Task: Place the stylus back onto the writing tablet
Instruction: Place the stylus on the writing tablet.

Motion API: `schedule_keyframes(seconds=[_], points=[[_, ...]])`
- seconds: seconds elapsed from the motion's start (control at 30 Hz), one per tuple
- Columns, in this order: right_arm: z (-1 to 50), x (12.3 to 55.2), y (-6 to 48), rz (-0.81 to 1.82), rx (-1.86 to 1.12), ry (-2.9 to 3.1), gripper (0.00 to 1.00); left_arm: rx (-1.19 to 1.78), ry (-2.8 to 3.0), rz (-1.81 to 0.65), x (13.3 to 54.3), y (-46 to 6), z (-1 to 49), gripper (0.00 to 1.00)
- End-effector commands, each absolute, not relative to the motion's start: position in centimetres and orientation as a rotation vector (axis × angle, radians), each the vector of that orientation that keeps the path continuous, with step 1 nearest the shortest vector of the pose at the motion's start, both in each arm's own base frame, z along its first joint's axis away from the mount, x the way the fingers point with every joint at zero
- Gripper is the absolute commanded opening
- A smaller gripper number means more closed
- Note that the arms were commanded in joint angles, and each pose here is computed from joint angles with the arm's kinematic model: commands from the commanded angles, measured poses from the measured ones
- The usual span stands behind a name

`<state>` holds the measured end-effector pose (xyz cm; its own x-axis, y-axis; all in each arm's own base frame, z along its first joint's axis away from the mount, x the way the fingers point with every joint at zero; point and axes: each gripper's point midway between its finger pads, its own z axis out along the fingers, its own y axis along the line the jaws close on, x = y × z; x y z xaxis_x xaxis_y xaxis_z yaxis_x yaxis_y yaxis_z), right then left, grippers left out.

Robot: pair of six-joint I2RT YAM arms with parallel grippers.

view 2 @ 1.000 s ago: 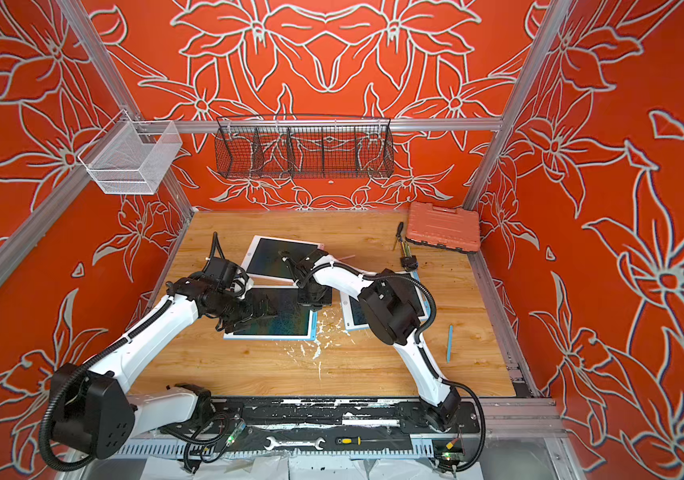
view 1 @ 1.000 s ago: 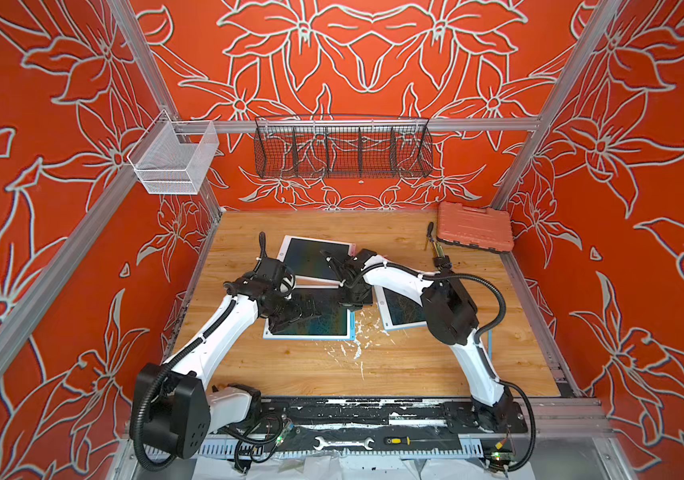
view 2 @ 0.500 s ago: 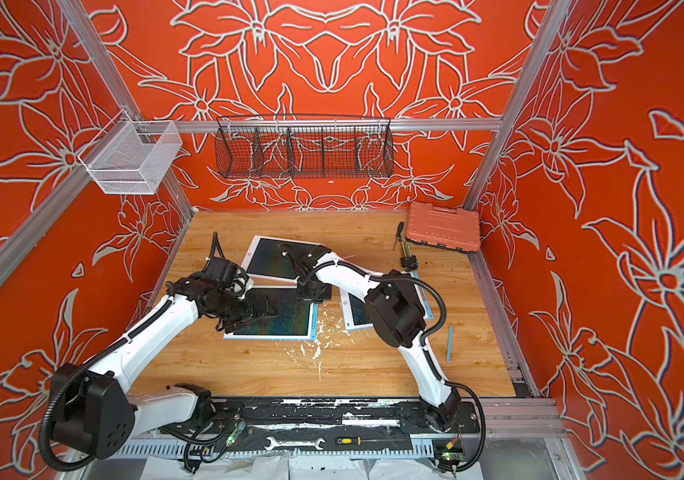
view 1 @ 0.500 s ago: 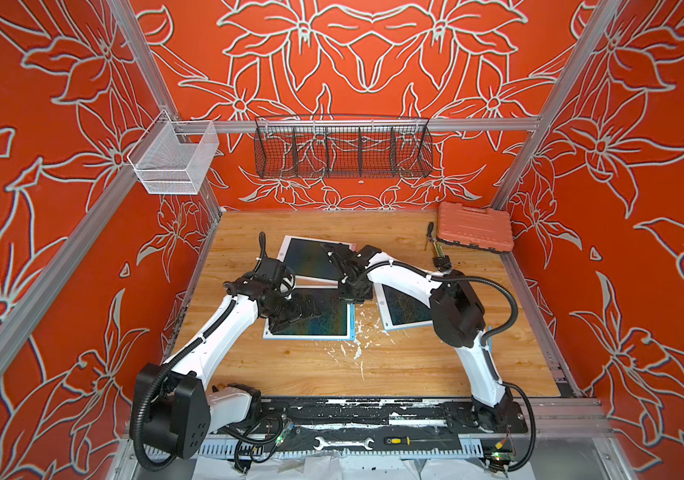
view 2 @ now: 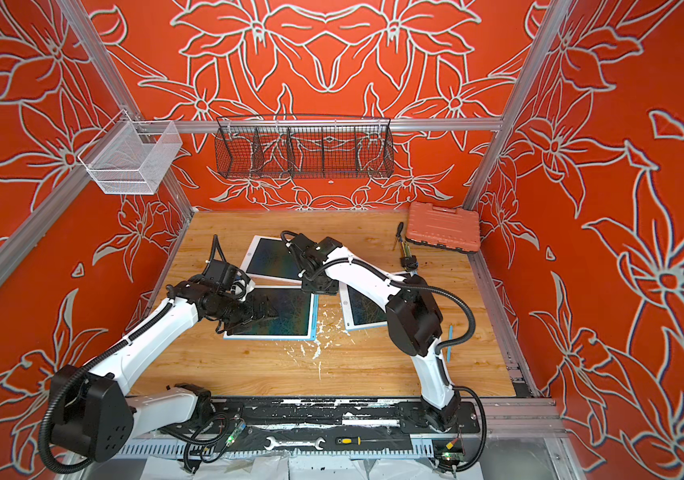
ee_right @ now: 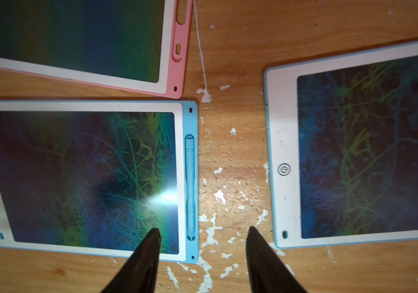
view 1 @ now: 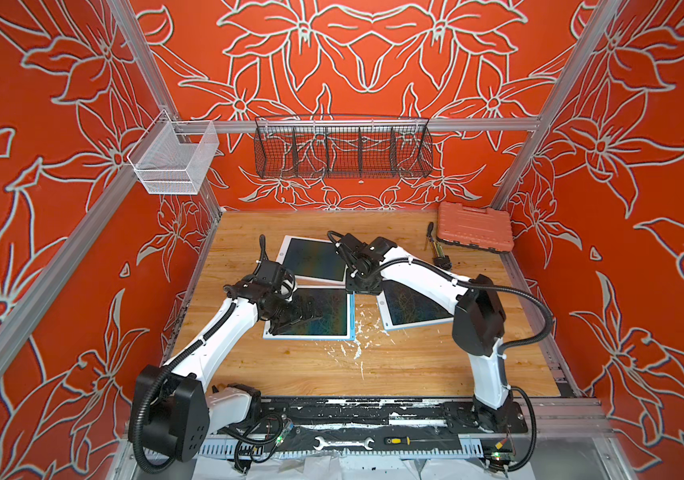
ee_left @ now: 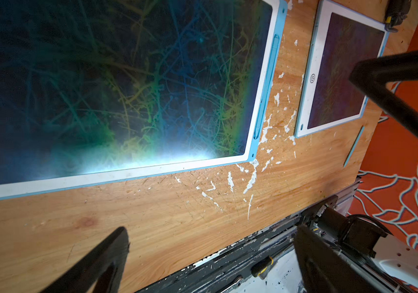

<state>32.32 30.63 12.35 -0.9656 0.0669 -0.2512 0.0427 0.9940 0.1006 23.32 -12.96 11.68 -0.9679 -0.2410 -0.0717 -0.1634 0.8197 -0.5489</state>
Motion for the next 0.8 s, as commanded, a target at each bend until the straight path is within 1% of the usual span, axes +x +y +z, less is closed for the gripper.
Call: schedule_keyframes(seconds=[0.0, 0.2, 0.33, 0.47, 0.5, 0.53, 0.63, 0.77], points=[[14.4, 31.2, 27.9, 0.041, 0.124, 2.845, 0.62, -0.286, 2.85, -0.895, 23.0, -13.8, 11.9, 0.99], [15.8, 31.5, 26.2, -0.003, 0.022, 2.805, 0.78, -0.275, 2.877, -0.831, 22.5, -15.1, 11.2, 0.99], [15.8, 31.6, 25.0, 0.028, -0.073, 2.808, 0.84, -0.319, 2.879, -0.787, 23.2, -16.7, 11.7, 0.98], [16.0, 32.2, 23.1, 0.099, -0.085, 2.781, 0.88, -0.336, 2.874, -0.734, 24.1, -18.2, 12.0, 0.98], [16.0, 32.1, 22.6, 0.143, -0.079, 2.785, 0.91, -0.355, 2.873, -0.734, 24.5, -18.6, 11.9, 0.98], [16.1, 32.1, 21.9, 0.189, -0.068, 2.786, 0.96, -0.37, 2.872, -0.729, 24.8, -19.1, 11.8, 0.98], [16.5, 31.8, 20.0, 0.276, -0.028, 2.779, 0.97, -0.393, 2.869, -0.71, 26.0, -20.6, 11.8, 0.98], [17.3, 31.1, 17.7, 0.294, -0.033, 2.762, 0.97, -0.38, 2.867, -0.69, 27.7, -22.8, 12.0, 0.99]])
